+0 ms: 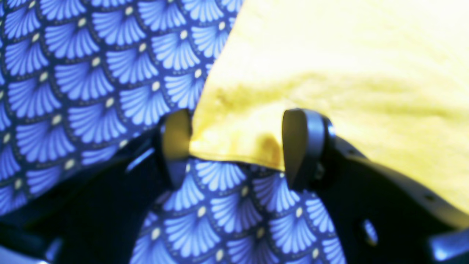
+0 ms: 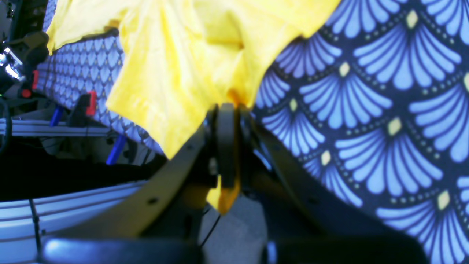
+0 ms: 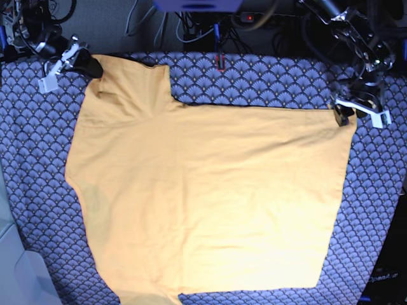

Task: Fold the T-shirt properly
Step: 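Close the left gripper on the shoulder corner of the shirt, then lift both shoulder corners and pull them away from the hem, then fold the shoulder edge over the shirt body toward the hem with both grippers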

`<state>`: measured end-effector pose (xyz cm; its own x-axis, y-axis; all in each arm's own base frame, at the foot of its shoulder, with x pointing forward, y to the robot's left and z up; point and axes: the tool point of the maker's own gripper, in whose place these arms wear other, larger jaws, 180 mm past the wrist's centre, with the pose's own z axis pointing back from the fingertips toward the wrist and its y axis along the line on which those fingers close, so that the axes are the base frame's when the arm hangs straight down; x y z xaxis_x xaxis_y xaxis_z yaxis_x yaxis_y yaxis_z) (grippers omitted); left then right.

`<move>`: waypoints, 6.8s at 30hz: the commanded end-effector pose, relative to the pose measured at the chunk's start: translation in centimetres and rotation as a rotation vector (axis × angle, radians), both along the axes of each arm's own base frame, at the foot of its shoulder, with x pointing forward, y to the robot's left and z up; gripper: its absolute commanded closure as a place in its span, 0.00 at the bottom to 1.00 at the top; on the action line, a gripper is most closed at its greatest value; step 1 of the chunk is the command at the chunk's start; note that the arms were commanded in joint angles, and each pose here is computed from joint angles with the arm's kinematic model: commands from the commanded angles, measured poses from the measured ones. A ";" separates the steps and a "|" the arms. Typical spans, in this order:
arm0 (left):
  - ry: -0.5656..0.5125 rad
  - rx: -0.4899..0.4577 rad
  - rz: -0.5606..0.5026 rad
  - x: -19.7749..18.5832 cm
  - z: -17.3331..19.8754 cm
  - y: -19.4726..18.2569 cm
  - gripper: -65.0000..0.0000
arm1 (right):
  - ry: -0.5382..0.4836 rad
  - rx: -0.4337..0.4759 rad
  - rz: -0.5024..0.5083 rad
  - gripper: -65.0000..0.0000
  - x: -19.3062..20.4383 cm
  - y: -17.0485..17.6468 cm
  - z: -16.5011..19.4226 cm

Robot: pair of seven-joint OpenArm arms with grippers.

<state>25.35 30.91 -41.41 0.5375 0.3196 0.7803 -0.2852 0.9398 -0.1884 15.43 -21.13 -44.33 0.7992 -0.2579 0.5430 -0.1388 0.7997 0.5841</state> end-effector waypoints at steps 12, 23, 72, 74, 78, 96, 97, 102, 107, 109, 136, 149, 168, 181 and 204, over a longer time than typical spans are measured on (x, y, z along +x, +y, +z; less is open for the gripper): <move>-0.051 0.023 0.005 0.8 1.4 0.7 0.41 | 0.130 -0.185 0.068 1.00 -2.2 -1.6 -3.1; -0.038 0.031 0.098 -0.1 1.4 2.6 0.41 | 0.129 -0.185 0.068 1.00 -2.1 -1.6 -3.0; 0.141 0.098 -0.002 -4.4 0.8 1.8 1.00 | -0.038 -0.251 0.133 1.00 -1.9 -0.7 3.3; 0.132 0.113 -0.004 -4.4 1.4 1.7 1.00 | -0.051 -0.261 0.138 1.00 -2.0 -0.7 3.9; 0.121 0.151 -0.011 -4.8 2.6 1.9 1.00 | -0.077 -0.272 0.154 1.00 -2.0 -0.3 5.0; 0.171 0.224 -0.028 -7.6 3.9 2.3 1.00 | -0.144 -0.344 0.014 1.00 -3.3 -2.1 9.0; 0.192 0.223 -0.015 -8.2 3.8 2.7 1.00 | -0.135 -0.352 0.005 1.00 -3.7 -2.5 9.0; 0.202 0.201 -0.041 -9.0 4.0 2.8 1.00 | -0.128 -0.365 -0.007 1.00 -4.3 -3.0 9.2; 0.209 0.202 -0.041 -9.3 3.9 2.9 1.00 | -0.124 -0.366 -0.007 1.00 -4.4 -3.1 9.1; 0.211 0.203 -0.040 -9.4 3.9 3.0 1.00 | -0.124 -0.366 -0.007 1.00 -4.4 -3.1 9.1; 0.076 0.331 -0.073 1.2 8.3 2.7 1.00 | -0.167 -0.712 0.051 1.00 7.5 -6.8 10.6; 0.090 0.370 -0.055 4.4 8.8 3.4 1.00 | -0.224 -0.919 0.137 1.00 14.3 -5.3 12.6; 0.108 0.347 -0.063 5.3 7.9 4.3 1.00 | -0.250 -0.983 0.194 1.00 21.1 -3.9 13.2; 0.065 0.368 -0.160 8.3 8.9 1.4 1.00 | -0.262 -1.002 0.229 1.00 23.6 -3.2 13.1; 0.028 0.345 -0.180 11.2 9.9 0.9 1.00 | -0.283 -1.042 0.230 1.00 24.7 -3.3 13.5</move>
